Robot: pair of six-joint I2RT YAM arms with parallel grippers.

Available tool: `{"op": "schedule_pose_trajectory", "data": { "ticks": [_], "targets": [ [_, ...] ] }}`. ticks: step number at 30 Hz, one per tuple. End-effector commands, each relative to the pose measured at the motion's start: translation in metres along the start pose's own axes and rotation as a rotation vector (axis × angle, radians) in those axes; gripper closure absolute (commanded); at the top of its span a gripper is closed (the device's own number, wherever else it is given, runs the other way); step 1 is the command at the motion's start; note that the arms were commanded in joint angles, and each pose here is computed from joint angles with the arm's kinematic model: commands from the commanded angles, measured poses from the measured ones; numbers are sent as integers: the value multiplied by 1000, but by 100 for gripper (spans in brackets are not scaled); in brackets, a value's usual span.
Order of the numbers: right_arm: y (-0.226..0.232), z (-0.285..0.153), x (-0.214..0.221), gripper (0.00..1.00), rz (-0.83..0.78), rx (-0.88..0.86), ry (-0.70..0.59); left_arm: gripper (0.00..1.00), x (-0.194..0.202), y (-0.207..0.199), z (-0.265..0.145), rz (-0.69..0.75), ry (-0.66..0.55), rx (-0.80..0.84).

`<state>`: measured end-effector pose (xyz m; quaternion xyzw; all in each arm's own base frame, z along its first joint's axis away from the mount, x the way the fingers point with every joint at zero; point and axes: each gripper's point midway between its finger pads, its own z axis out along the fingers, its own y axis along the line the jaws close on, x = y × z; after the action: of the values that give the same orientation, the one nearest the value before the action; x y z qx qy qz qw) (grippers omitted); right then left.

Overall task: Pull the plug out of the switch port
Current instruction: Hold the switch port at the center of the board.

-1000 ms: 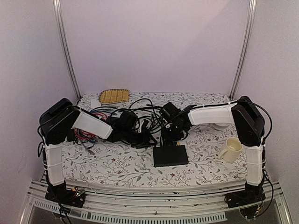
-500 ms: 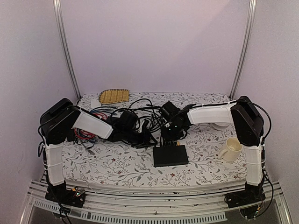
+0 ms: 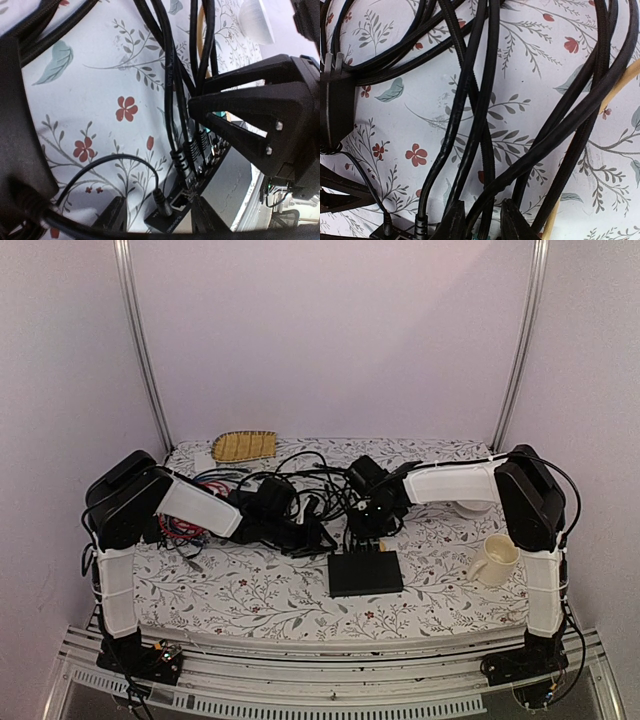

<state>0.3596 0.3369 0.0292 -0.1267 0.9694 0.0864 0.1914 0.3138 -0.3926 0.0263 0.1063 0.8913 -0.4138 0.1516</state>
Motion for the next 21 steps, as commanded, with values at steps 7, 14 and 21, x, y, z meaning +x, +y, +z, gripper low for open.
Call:
{"op": "schedule_pose_trajectory", "data": {
  "ticks": [7,14,21],
  "targets": [
    [-2,12,1,78,-13,7,30,53,11,7,10,3,38,-24],
    [-3,16,10,85,-17,-1,57,56,13,9,12,2,45,-24],
    [-3,16,15,91,-17,-8,62,63,17,11,15,-5,64,-19]
  ]
}}
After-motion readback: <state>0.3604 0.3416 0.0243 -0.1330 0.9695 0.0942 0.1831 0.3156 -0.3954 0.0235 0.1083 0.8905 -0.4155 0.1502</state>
